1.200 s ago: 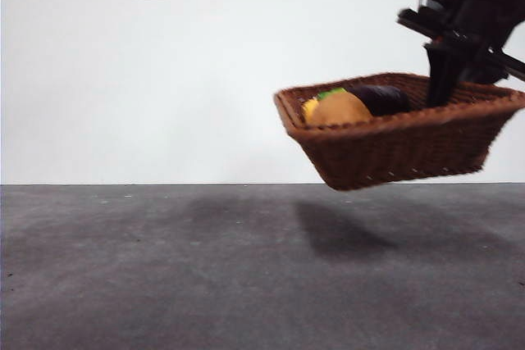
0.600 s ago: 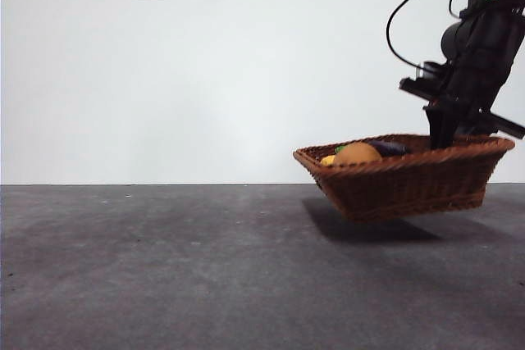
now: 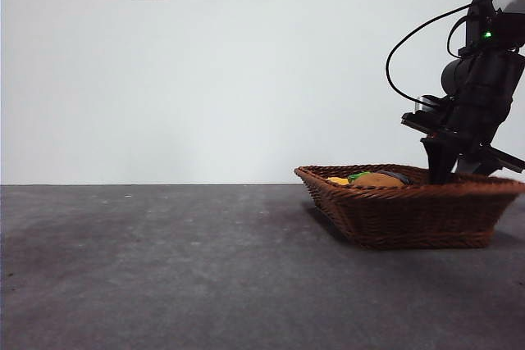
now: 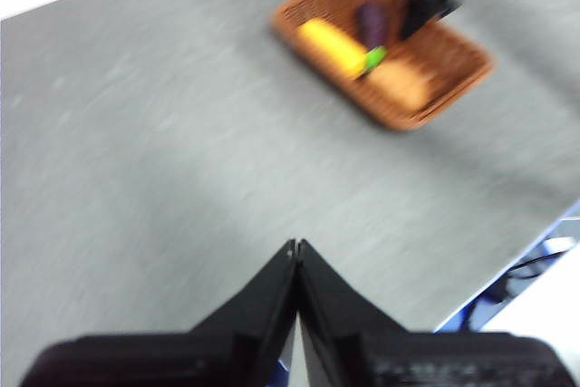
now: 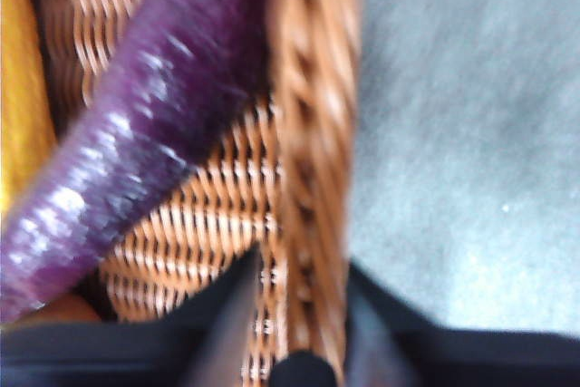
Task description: Help me put the vegetables on the table into the basket
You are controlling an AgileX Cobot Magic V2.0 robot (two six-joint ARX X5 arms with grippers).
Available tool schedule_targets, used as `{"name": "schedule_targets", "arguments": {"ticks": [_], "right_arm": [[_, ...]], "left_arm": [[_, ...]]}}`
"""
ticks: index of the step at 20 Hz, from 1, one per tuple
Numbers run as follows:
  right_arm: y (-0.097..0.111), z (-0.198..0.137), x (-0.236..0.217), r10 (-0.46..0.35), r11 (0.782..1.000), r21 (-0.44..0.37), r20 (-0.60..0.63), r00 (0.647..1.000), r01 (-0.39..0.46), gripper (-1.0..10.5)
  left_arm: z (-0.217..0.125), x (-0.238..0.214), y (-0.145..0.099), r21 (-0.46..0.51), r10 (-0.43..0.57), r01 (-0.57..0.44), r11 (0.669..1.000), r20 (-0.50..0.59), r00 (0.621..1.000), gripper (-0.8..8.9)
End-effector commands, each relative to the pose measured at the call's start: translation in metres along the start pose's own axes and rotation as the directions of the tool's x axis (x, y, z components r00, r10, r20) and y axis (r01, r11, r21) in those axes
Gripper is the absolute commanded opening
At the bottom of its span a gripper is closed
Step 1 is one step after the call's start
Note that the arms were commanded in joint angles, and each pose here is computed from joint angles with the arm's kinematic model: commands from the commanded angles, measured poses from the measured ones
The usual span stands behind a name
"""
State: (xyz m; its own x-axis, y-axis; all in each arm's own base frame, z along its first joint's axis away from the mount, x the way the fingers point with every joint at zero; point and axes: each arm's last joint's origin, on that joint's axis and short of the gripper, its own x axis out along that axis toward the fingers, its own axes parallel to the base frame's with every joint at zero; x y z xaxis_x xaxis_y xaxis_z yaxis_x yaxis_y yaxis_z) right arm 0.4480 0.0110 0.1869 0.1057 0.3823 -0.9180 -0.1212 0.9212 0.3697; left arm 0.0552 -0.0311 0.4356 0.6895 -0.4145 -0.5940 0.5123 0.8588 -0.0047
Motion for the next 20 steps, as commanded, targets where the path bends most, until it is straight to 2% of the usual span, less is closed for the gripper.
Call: {"name": "schedule_targets", "arguments": {"ticks": [1,4,7,9,12,16,18,20], "right_arm": [[-0.003,0.000,0.006,0.001,0.999,0.042,-0.015,1.000,-0.001,6.2],[-0.001,-0.002,0.000,-0.006,0.997,0.078,-0.028,1.000,0.008,6.3],[0.007,-0.007,-0.027,-0.044,0.993,0.113,-0.003,0.999,0.044,6.3],[0.017,-0.015,-0.057,-0.068,0.993,0.102,0.042,0.997,0.063,5.9],[0.042,-0.039,-0.116,-0.118,0.992,0.058,0.130,0.984,0.112,4.0],[0.081,-0.093,-0.199,-0.146,0.987,-0.026,0.296,0.944,0.160,-0.1],[0.100,-0.129,-0.235,-0.140,0.981,-0.073,0.381,0.914,0.181,-0.2],[0.117,-0.166,-0.268,-0.129,0.974,-0.100,0.492,0.861,0.202,-0.2]], "left_arm": [[-0.004,0.010,0.001,-0.018,0.010,-0.010,1.000,-0.036,0.999,-0.02],[-0.003,0.013,0.001,-0.017,0.010,-0.010,1.000,-0.047,0.999,-0.02],[-0.003,0.013,0.001,0.016,0.020,-0.019,1.000,-0.048,0.999,-0.02],[-0.003,0.013,0.003,0.041,0.087,-0.085,0.996,-0.049,0.995,-0.02],[-0.003,0.013,0.004,0.044,0.125,-0.123,0.991,-0.050,0.991,-0.02],[-0.003,0.013,0.004,0.043,0.115,-0.113,0.993,-0.049,0.992,-0.02],[-0.003,0.013,0.003,0.040,0.082,-0.080,0.996,-0.048,0.995,-0.02],[-0.002,0.015,0.003,0.031,0.080,-0.078,0.996,-0.053,0.995,-0.01]]}}
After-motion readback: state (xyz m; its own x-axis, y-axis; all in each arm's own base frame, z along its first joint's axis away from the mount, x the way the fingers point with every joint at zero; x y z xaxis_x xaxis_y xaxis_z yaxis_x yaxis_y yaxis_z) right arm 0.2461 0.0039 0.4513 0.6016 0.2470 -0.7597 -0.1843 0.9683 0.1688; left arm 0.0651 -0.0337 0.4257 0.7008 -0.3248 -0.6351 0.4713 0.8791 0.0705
